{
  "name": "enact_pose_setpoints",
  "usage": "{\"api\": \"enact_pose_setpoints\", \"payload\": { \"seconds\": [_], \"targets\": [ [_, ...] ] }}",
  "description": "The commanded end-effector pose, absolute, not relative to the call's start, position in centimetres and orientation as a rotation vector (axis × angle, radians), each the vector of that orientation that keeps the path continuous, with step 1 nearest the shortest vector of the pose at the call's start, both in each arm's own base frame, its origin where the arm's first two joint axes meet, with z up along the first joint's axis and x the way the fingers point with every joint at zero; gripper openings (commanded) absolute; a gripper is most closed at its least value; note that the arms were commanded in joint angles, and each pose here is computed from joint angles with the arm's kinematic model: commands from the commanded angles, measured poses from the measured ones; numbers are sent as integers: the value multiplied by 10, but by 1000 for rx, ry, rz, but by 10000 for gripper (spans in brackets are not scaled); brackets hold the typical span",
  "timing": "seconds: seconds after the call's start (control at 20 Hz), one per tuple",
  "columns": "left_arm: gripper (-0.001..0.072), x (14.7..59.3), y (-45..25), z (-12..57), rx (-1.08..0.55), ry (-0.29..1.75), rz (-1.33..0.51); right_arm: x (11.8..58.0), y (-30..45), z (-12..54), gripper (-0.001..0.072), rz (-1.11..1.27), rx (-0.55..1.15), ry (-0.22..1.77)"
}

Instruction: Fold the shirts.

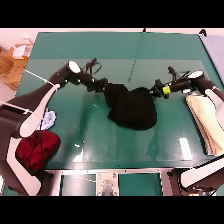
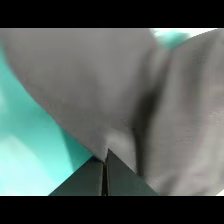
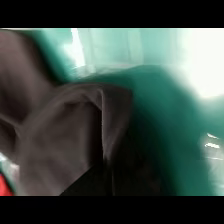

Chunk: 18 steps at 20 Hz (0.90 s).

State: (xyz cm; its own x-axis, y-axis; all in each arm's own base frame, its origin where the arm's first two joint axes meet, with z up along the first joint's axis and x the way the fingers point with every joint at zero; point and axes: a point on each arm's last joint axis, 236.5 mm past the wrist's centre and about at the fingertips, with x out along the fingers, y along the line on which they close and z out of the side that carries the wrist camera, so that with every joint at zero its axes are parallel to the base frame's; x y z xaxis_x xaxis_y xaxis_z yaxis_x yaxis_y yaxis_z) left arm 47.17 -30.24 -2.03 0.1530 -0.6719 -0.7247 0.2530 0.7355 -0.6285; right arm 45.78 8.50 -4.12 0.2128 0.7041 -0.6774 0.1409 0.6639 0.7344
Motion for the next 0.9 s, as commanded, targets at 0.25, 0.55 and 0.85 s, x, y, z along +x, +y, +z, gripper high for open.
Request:
{"api": "enact_pose_setpoints", "payload": {
  "seconds": [0.25, 0.55, 0.85],
  "targets": [
    [25, 484, -249, 225, -58, 772, -638, 480, 87, 230, 16, 687, 529, 796],
    [25, 405, -155, 413, 51, 315, -403, 411, 62, 401, 16, 614, 296, 390],
    [25, 310, -74, 516, 57, 24, -205, 341, 19, 477, 17, 402, 195, 165]
  ]
}}
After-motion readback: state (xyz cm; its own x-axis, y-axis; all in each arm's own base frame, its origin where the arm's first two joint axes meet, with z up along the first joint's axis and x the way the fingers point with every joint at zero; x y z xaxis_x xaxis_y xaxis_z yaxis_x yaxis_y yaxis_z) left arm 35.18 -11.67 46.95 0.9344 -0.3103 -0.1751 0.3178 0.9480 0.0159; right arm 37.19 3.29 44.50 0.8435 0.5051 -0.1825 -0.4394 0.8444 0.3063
